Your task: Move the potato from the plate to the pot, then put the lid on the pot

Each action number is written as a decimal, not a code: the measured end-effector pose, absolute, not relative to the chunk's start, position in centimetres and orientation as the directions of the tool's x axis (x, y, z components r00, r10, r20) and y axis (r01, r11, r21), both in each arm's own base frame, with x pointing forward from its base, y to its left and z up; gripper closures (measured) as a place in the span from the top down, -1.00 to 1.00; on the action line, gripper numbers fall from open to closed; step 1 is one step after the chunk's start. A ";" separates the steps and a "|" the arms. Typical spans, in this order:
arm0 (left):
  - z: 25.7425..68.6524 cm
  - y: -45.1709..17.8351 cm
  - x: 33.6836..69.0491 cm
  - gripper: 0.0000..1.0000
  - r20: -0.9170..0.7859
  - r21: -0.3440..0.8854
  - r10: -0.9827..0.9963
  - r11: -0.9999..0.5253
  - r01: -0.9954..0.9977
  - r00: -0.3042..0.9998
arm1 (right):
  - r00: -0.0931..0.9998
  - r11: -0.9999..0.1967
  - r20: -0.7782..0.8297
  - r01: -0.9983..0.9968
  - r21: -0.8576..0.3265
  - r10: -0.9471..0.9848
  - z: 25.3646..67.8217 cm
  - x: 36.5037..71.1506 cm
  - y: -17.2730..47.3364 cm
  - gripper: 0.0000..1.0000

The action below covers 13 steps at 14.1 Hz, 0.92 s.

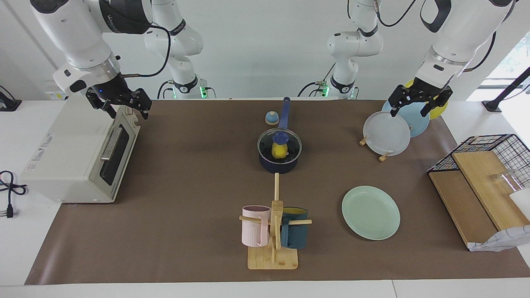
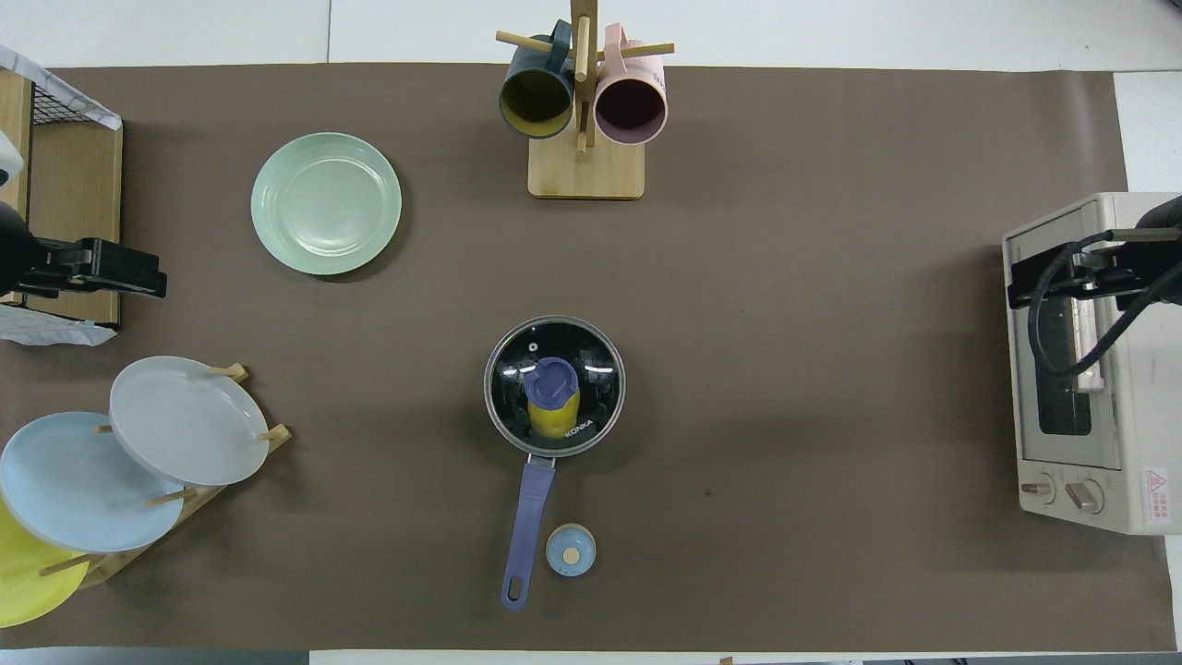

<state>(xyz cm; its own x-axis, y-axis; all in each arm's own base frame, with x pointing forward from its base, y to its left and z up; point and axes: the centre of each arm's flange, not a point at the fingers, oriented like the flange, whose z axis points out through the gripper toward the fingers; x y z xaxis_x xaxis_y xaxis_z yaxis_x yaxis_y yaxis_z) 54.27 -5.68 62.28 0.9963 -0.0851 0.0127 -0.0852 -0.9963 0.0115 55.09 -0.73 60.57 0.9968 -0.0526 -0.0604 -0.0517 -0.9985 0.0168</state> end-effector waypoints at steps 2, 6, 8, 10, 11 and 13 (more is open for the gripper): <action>62.3 -5.7 54.3 1.00 0.013 0.011 -0.085 -0.996 -0.085 0.996 | 0.997 -0.998 -0.060 -0.056 0.017 -0.057 60.6 55.1 -1.0 1.00; 62.3 -5.7 54.3 1.00 0.013 0.011 -0.085 -0.996 -0.085 0.996 | 0.996 -0.997 -0.060 -0.072 0.017 -0.072 60.6 55.1 -1.8 1.00; 62.3 -5.7 54.3 1.00 0.013 0.011 -0.085 -0.996 -0.085 0.996 | 0.996 -0.997 -0.060 -0.071 0.016 -0.072 60.6 55.1 -1.8 1.00; 62.3 -5.7 54.3 1.00 0.013 0.011 -0.085 -0.996 -0.085 0.996 | 0.996 -0.997 -0.058 -0.070 0.015 -0.071 60.6 55.1 -1.7 1.00; 62.3 -5.7 54.3 1.00 0.013 0.011 -0.085 -0.996 -0.085 0.996 | 0.996 -0.998 -0.058 -0.069 0.012 -0.070 60.6 55.1 -1.6 1.00; 62.3 -5.7 54.3 1.00 0.013 0.011 -0.085 -0.996 -0.085 0.996 | 0.996 -0.998 -0.057 -0.068 0.005 -0.068 60.7 55.1 -1.5 1.00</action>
<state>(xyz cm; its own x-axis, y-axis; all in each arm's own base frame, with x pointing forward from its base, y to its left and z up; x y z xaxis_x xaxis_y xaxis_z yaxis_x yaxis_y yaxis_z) 54.27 -5.68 62.28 0.9963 -0.0852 0.0127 -0.0853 -0.9963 0.0115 55.07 -1.49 60.67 0.9961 -0.0683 -0.0567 -0.0681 -0.9977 0.0055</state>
